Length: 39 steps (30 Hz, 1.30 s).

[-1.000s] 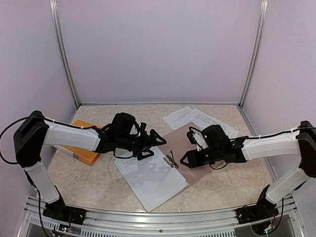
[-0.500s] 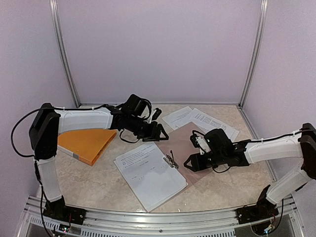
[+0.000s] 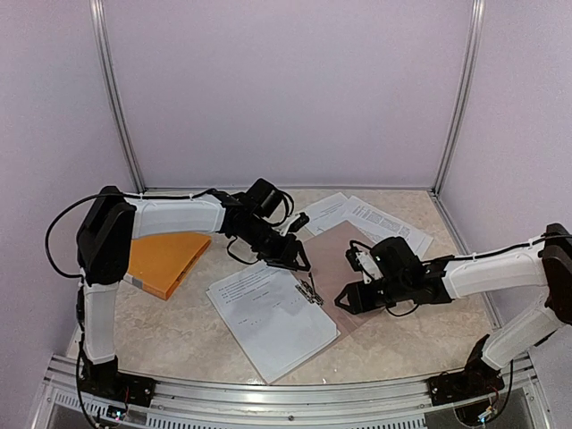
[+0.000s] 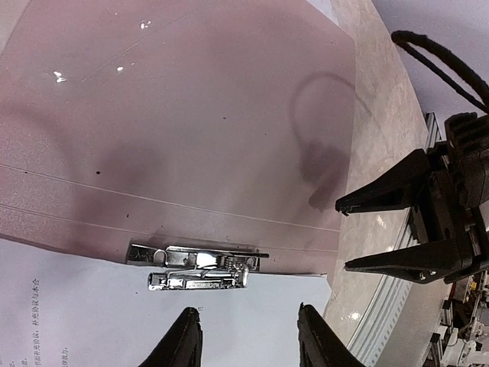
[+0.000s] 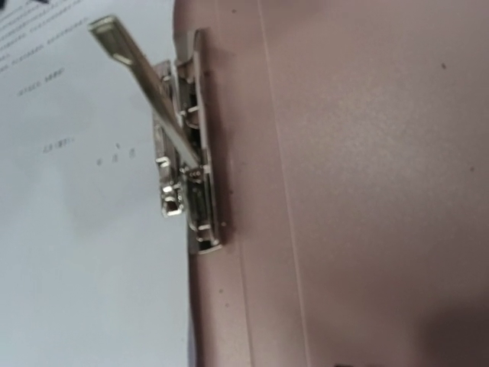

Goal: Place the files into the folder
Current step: Clamp the file in the folder.

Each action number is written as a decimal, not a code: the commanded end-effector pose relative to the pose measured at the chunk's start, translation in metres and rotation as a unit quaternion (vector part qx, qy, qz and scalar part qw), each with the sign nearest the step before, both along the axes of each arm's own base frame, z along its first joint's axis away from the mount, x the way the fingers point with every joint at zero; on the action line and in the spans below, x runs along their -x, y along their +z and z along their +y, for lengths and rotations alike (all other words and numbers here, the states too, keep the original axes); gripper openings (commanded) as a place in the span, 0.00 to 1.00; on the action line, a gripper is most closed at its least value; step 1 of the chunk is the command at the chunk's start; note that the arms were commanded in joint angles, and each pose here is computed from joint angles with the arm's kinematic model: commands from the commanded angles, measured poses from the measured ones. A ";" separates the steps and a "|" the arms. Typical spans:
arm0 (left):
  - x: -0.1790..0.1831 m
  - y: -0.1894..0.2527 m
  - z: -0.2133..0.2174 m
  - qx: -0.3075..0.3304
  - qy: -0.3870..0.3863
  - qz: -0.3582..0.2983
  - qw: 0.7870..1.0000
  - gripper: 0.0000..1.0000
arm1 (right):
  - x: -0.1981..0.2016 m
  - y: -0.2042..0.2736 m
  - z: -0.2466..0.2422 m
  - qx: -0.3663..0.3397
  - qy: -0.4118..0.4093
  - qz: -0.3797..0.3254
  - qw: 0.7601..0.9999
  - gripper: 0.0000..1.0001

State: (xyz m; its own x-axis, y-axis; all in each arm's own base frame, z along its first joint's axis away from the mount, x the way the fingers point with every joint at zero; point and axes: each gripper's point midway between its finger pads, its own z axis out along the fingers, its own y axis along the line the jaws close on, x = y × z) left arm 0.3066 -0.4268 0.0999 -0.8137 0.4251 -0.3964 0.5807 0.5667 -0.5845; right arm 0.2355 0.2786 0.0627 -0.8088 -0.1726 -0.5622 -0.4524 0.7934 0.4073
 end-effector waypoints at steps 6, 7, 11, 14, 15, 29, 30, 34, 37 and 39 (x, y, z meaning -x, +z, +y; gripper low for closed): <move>0.007 -0.022 -0.019 -0.018 -0.030 -0.002 0.999 0.34 | -0.001 -0.006 -0.003 -0.008 -0.010 0.001 1.000 0.47; 0.007 -0.024 -0.020 -0.019 -0.030 -0.003 0.999 0.33 | 0.000 -0.006 -0.002 -0.011 -0.009 0.004 1.000 0.47; 0.003 -0.027 -0.023 -0.023 -0.027 -0.007 0.999 0.32 | 0.001 -0.007 -0.002 -0.015 -0.009 0.005 1.000 0.47; 0.001 -0.028 -0.024 -0.024 -0.026 -0.008 0.999 0.31 | 0.001 -0.006 -0.003 -0.015 -0.011 0.004 1.000 0.47; 0.001 -0.028 -0.024 -0.024 -0.027 -0.008 0.999 0.30 | 0.002 -0.006 -0.003 -0.016 -0.011 0.004 1.000 0.47; -0.002 -0.032 -0.023 -0.032 -0.026 -0.004 0.999 0.20 | 0.003 -0.008 -0.002 -0.018 -0.008 0.009 1.000 0.47; -0.002 -0.032 -0.023 -0.031 -0.027 -0.003 0.999 0.19 | 0.003 -0.008 -0.002 -0.017 -0.008 0.010 1.000 0.47; -0.003 -0.030 -0.022 -0.030 -0.027 -0.003 0.999 0.19 | 0.004 -0.010 -0.001 -0.018 -0.006 0.013 1.000 0.47; -0.003 -0.028 -0.022 -0.027 -0.027 -0.003 0.999 0.20 | 0.004 -0.010 0.000 -0.020 -0.005 0.015 1.000 0.47; -0.003 -0.026 -0.022 -0.026 -0.028 -0.005 0.999 0.20 | 0.004 -0.011 0.000 -0.020 -0.005 0.015 1.000 0.47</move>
State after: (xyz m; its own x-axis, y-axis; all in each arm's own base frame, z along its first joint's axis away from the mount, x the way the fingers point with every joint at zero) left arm 0.3054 -0.4468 0.0689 -0.7936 0.4848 -0.3677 0.6058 0.5726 -0.5525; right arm 0.2321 0.2813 0.0597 -0.8174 -0.1440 -0.5578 -0.4426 0.7768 0.4480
